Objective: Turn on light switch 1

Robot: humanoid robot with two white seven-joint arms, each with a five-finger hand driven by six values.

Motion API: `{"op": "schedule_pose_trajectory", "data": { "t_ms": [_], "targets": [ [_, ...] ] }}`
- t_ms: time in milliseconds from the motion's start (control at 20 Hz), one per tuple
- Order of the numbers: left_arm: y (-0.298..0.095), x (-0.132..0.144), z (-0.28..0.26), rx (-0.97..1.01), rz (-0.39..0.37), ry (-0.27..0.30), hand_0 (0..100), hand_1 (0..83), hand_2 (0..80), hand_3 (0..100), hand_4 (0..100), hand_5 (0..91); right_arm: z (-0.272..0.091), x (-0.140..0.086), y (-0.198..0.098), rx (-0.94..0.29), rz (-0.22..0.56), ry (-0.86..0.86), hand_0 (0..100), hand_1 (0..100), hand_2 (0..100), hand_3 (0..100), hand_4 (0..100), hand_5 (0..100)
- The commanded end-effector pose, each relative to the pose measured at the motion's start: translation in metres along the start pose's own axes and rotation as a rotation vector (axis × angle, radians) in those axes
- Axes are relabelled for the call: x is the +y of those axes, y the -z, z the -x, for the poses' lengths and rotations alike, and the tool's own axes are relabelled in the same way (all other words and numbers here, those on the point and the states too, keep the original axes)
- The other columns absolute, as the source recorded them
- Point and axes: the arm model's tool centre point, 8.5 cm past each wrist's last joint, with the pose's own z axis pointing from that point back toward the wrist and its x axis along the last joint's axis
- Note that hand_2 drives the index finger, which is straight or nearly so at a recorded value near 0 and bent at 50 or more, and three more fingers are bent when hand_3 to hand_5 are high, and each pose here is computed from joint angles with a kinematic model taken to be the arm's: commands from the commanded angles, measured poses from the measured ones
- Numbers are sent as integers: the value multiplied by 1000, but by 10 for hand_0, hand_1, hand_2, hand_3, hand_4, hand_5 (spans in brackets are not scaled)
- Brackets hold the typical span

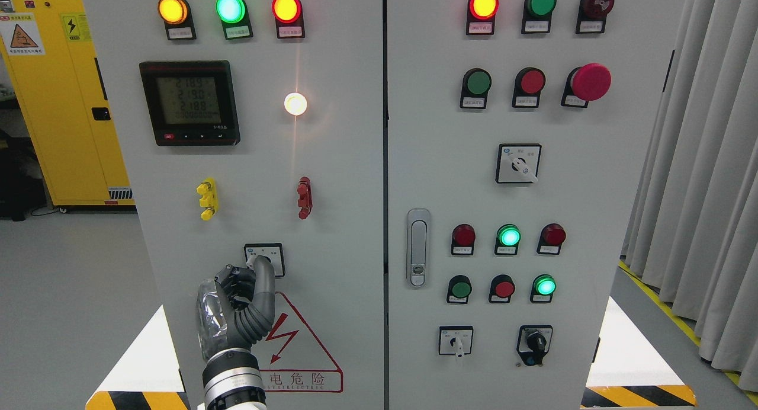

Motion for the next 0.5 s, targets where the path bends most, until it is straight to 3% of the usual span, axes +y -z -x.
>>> {"op": "schedule_pose_trajectory", "data": {
  "t_ms": [0, 100, 150, 450],
  "targets": [
    [0, 1, 1, 9, -7, 4, 865, 422, 690, 877, 835, 761, 1, 0, 0, 7, 2, 28, 0, 500, 40, 0, 0, 0],
    [0, 1, 2, 8, -7, 5, 821, 401, 689, 877, 835, 760, 2, 0, 0, 9, 2, 28, 0, 500, 40, 0, 0, 0],
    [0, 1, 1, 8, -6, 5, 749, 380, 689, 877, 834, 759, 1, 0, 0, 7, 2, 28, 0, 500, 40, 0, 0, 0],
    [0, -1, 2, 11, -3, 6, 482, 430, 688, 876, 833, 759, 1, 0, 0, 7, 2, 28, 0, 500, 40, 0, 0, 0]
  ]
}}
